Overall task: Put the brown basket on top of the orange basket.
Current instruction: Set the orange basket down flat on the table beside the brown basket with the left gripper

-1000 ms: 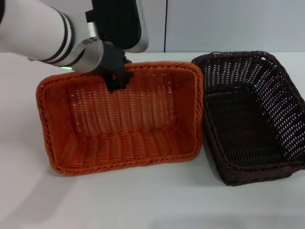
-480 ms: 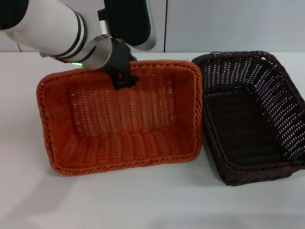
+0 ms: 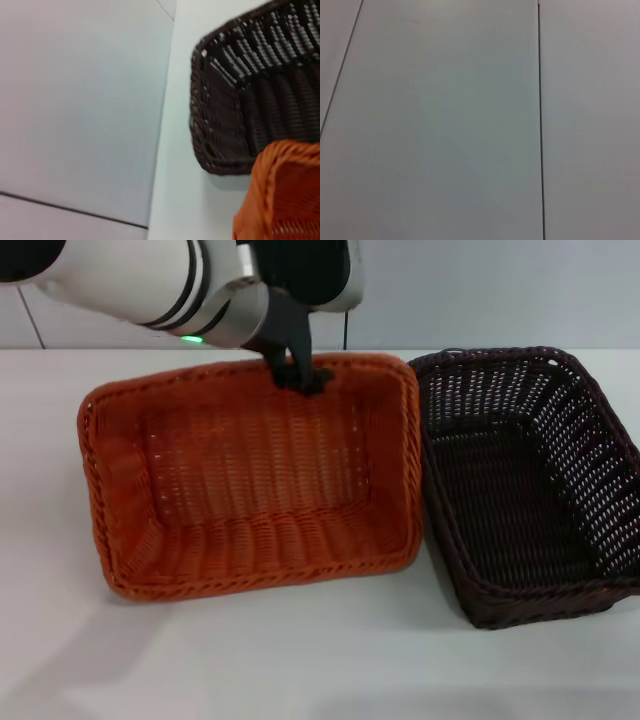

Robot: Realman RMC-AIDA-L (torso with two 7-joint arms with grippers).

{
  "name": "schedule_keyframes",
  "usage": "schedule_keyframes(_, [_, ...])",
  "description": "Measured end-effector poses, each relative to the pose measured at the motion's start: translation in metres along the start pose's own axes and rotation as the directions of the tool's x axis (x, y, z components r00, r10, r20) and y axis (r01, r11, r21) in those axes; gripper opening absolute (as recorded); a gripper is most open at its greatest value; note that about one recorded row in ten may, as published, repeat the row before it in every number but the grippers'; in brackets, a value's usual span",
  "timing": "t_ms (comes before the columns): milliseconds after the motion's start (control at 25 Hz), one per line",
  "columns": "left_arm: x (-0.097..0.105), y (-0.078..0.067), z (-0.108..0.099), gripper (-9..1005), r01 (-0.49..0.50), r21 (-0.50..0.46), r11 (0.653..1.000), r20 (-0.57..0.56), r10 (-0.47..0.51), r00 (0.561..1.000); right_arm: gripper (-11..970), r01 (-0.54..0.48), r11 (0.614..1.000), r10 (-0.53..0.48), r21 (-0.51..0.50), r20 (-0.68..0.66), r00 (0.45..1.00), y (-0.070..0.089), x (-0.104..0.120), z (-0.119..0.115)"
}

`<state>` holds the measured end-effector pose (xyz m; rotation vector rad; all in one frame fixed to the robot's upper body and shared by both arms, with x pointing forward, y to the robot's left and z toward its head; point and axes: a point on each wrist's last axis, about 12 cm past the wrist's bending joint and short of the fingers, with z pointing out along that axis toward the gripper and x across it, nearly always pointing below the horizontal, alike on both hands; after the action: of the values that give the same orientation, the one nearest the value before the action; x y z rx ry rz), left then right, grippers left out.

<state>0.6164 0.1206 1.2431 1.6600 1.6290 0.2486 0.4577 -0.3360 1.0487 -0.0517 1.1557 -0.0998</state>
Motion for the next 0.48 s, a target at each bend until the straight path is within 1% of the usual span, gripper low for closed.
schedule_keyframes(80, [-0.003, 0.003, 0.002, 728, -0.008, -0.014, 1.0, 0.01, 0.008, 1.0, 825, 0.0, 1.0, 0.0, 0.0, 0.002, 1.0, 0.0, 0.0, -0.001])
schedule_keyframes(240, [-0.006, 0.008, 0.009, 733, -0.011, -0.033, 0.999, 0.021, 0.012, 1.0, 825, 0.0, 1.0, 0.0, 0.003, 0.001, 1.0, 0.0, -0.001, -0.003])
schedule_keyframes(320, [-0.007, 0.009, 0.01, 735, -0.009, -0.042, 0.999, 0.026, 0.01, 1.0, 825, 0.001, 1.0, -0.001, 0.005, -0.004, 1.0, 0.0, 0.0, -0.005])
schedule_keyframes(440, [-0.007, 0.012, -0.003, 736, 0.028, -0.112, 0.993, 0.073, -0.02, 0.997, 826, 0.003, 1.0, -0.003, 0.011, -0.008, 1.0, -0.002, 0.0, -0.008])
schedule_keyframes(480, [-0.005, 0.014, -0.011, 736, 0.063, -0.16, 0.985, 0.104, -0.046, 0.993, 826, 0.003, 1.0, -0.003, 0.013, -0.009, 1.0, -0.002, 0.0, -0.008])
